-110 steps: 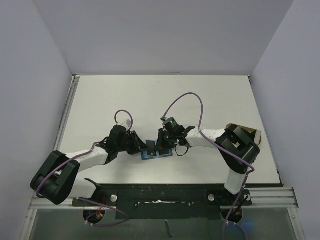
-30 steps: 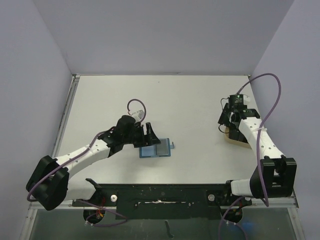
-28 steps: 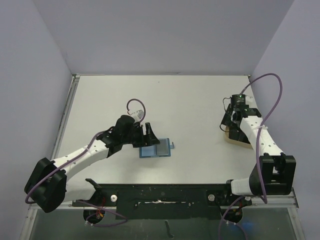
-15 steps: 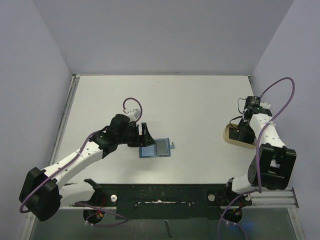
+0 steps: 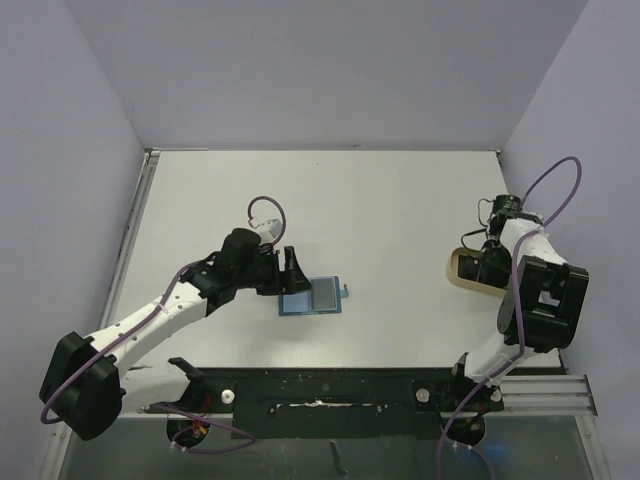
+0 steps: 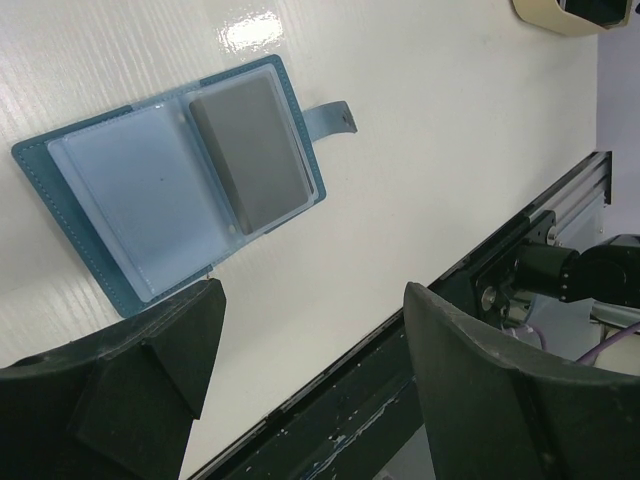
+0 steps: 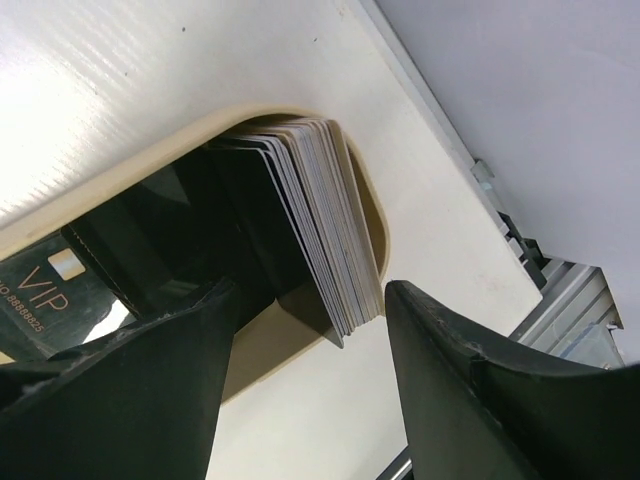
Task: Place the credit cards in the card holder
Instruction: Pick up the credit card from the storage box, then insert the credit card into the card holder.
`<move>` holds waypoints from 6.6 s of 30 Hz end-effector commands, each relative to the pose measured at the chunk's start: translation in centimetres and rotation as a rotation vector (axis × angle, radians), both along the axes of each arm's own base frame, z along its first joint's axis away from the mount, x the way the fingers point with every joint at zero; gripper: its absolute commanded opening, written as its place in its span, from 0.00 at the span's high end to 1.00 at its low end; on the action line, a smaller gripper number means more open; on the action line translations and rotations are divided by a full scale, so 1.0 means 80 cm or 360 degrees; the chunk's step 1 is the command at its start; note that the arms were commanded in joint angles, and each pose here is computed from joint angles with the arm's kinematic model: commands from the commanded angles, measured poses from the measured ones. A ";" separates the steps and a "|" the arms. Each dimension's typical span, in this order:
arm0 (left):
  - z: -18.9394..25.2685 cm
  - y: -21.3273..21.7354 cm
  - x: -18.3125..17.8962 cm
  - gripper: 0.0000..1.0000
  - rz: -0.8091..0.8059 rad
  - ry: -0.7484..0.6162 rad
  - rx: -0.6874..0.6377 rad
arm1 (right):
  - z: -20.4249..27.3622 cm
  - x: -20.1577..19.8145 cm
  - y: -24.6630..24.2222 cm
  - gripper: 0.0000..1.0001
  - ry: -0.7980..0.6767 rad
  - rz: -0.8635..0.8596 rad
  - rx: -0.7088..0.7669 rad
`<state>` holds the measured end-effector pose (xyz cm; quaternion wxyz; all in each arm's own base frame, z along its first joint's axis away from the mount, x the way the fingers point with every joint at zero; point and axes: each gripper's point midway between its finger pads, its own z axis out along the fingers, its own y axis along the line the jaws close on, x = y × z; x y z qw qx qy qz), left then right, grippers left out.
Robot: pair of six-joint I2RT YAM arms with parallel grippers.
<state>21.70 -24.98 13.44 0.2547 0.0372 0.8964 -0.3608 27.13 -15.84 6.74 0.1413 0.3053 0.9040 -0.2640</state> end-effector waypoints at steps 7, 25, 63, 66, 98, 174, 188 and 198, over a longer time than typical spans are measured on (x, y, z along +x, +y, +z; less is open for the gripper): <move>0.016 -0.010 0.012 0.29 -0.0022 -0.0071 -0.0064 | 0.019 0.018 -0.031 0.45 -0.0082 -0.0050 -0.0110; 0.014 -0.006 0.015 0.28 -0.0029 -0.0077 -0.0048 | 0.022 0.014 -0.032 0.66 -0.0067 -0.0048 -0.0124; 0.015 -0.006 0.016 0.29 -0.0031 -0.0080 -0.0057 | 0.030 0.017 -0.032 0.68 -0.0085 -0.0030 -0.0120; 0.015 -0.006 0.015 0.29 -0.0031 -0.0076 -0.0057 | 0.029 0.017 -0.032 0.68 -0.0084 -0.0028 -0.0118; 0.017 -0.008 0.015 0.29 -0.0037 -0.0080 -0.0066 | 0.041 0.021 -0.032 0.80 -0.0105 -0.0010 -0.0143; -0.149 0.059 0.008 1.00 0.0364 0.0400 0.0127 | 0.028 -0.015 0.586 0.98 -0.0600 0.1520 0.1680; -0.150 0.059 0.003 1.00 0.0353 0.0403 0.0119 | -0.040 -0.026 0.577 0.94 -0.0414 0.1444 0.1656; -0.150 0.059 0.003 1.00 0.0349 0.0401 0.0121 | -0.051 -0.033 0.574 0.90 -0.0361 0.1462 0.1666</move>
